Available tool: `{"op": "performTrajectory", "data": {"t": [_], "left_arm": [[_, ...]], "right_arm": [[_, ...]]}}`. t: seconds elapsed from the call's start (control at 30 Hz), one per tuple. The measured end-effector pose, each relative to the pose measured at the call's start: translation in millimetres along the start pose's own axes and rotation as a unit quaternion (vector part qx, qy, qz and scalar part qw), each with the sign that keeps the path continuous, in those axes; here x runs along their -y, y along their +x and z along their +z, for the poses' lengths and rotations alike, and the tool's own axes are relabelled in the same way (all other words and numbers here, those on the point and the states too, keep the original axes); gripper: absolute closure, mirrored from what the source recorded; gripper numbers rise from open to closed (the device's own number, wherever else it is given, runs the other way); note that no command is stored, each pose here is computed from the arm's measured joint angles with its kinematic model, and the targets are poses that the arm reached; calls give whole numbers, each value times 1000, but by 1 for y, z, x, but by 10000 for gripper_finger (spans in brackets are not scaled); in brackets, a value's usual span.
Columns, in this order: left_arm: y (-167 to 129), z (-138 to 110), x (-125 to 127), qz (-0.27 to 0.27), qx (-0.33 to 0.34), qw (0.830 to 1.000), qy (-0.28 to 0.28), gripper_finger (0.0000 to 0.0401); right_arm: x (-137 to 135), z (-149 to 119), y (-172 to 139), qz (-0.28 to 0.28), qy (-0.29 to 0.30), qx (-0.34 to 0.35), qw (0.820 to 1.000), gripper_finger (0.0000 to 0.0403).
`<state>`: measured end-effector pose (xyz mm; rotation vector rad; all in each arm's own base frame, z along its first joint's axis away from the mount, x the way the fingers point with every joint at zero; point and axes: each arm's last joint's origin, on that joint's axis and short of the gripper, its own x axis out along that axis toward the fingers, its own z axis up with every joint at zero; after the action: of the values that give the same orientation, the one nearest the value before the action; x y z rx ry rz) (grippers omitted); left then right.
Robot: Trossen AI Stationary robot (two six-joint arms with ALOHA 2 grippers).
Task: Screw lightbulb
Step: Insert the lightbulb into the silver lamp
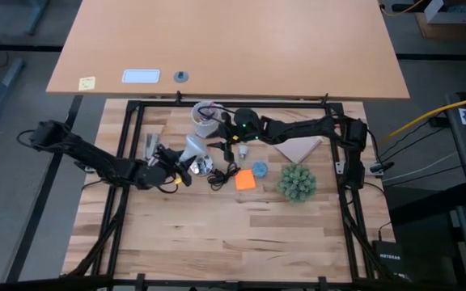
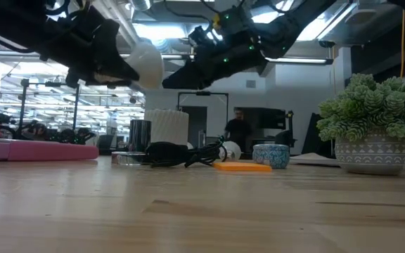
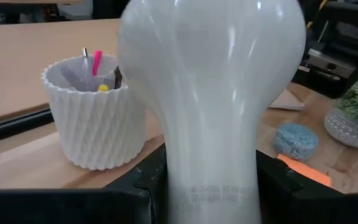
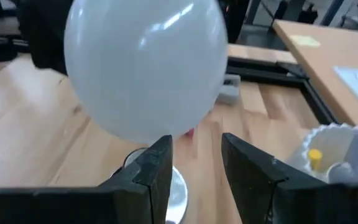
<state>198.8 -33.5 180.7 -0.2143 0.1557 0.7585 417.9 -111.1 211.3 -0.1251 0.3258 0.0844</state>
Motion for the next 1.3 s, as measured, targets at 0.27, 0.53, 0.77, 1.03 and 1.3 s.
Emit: {"op": "performTrajectory", "data": {"t": [0.27,0.53,0.77,1.03,1.3], "left_arm": [[7,-8,3,7,-6,1000,-8,257],[18,-13,0,6,-26,999,-21,254],[27,-13,-3,11,-25,999,-19,254],[38,-8,-4,11,-9,999,-35,254],[39,-6,-2,5,-1,1000,-18,253]], "right_arm": [[0,5,0,18,3,29,999,260],[-5,10,1,37,-3,47,998,260],[-18,14,4,62,-12,52,997,260],[-20,10,5,63,-8,39,997,260],[-13,6,4,29,-5,23,999,260]]}}
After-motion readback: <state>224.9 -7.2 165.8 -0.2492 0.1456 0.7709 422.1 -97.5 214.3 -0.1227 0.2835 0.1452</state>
